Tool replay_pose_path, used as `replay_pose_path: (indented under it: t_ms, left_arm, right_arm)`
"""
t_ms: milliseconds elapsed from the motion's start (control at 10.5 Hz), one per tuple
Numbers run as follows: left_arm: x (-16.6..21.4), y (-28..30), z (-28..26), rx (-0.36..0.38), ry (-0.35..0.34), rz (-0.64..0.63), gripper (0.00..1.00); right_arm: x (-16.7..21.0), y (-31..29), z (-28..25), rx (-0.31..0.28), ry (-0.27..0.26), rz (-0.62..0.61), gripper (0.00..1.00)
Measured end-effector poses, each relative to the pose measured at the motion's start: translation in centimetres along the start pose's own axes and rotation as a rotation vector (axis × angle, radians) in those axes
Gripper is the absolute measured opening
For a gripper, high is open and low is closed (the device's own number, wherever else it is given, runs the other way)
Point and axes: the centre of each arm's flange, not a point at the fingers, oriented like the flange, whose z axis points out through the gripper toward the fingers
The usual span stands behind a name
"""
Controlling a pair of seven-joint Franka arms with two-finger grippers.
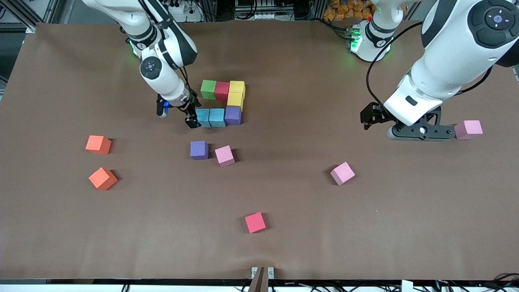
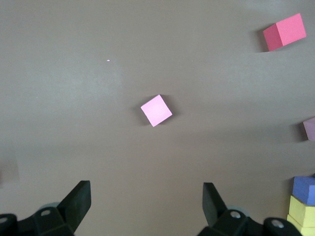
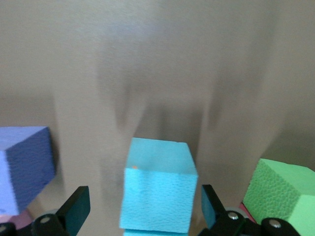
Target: Form number 2 with 11 blocks
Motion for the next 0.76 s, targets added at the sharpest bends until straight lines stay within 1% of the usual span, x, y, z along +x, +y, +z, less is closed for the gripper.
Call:
replay_pose_path:
  t_ms: [191, 478, 573, 765]
  left_arm:
    - [0.0, 0.0, 0.2, 0.001, -0.003, 0.0, 1.0]
    - [0.2, 0.7, 1.9, -0.002, -0.032, 0.013, 1.0]
    - [0.6, 1.3, 2.8, -0.011, -0.034, 0.014, 1.0]
    - [1.3, 2.8, 4.4, -0.035, -0.02, -0.016, 1.0]
  right_arm:
    - [1.2, -1.4, -1.4, -0.002, 0.005, -0.082, 1.0]
    - [4.1, -3.8, -3.5, 0.02, 0.047, -0.209, 1.0]
    - [5.5, -4.6, -4.1, 0.018, 0.06, -0.248, 1.0]
    - [8.0, -6.3, -5.5, -0.003, 0.067, -0.33, 1.0]
